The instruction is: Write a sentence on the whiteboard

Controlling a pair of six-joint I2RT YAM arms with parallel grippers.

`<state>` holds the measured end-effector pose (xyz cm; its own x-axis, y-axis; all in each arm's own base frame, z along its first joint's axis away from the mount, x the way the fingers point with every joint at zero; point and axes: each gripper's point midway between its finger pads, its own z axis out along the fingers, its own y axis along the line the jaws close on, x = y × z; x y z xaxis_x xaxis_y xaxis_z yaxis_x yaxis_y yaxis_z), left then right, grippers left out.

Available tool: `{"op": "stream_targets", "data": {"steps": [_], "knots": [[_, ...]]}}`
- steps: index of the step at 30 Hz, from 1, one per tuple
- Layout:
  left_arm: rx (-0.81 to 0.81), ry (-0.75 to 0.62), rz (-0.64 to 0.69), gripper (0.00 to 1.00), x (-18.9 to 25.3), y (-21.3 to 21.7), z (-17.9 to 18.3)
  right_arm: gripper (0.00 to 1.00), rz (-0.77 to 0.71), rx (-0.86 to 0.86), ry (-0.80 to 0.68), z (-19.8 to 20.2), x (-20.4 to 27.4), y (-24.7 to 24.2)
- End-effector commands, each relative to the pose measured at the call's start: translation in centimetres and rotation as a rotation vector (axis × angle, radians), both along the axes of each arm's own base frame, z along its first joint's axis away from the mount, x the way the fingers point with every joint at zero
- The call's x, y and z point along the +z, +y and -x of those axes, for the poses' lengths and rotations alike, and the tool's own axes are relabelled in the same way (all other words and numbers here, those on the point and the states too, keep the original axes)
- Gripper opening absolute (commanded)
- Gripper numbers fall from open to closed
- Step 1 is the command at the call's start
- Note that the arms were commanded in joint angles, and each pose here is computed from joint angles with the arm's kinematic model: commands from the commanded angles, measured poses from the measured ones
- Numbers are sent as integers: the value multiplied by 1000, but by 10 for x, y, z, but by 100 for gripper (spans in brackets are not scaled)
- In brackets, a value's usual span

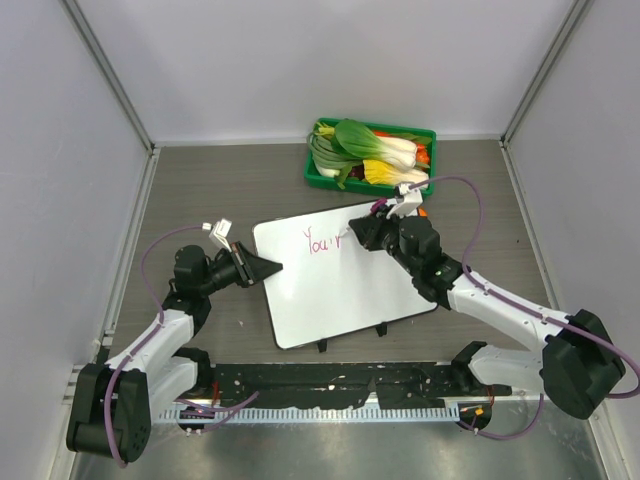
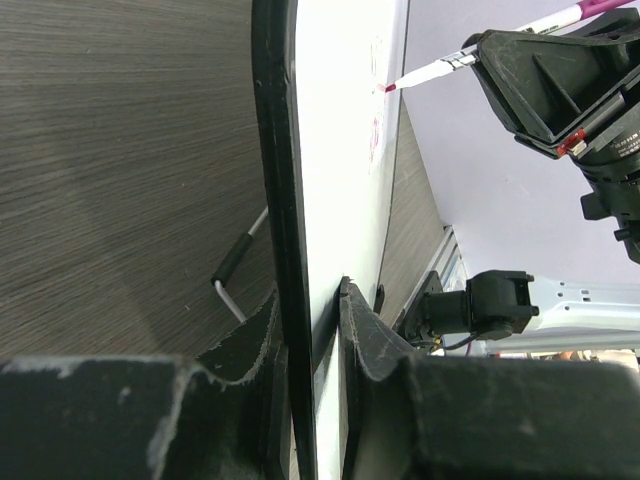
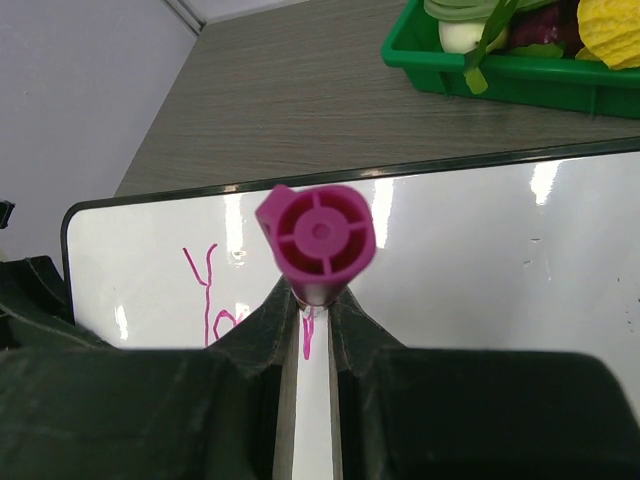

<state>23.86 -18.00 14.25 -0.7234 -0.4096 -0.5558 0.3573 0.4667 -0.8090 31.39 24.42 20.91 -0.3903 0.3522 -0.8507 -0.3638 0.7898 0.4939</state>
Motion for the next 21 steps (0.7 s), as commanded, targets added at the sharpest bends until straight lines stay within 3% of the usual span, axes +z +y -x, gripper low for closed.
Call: {"op": "stream_targets", "data": {"steps": [1,21], "knots": [[94,-34,-188,0,-36,21,-13,1,3,-51,-41,-13,15,-5],[93,-36,-191,0,-36,21,-13,1,-2,-58,-17,-4,6,-15]]}}
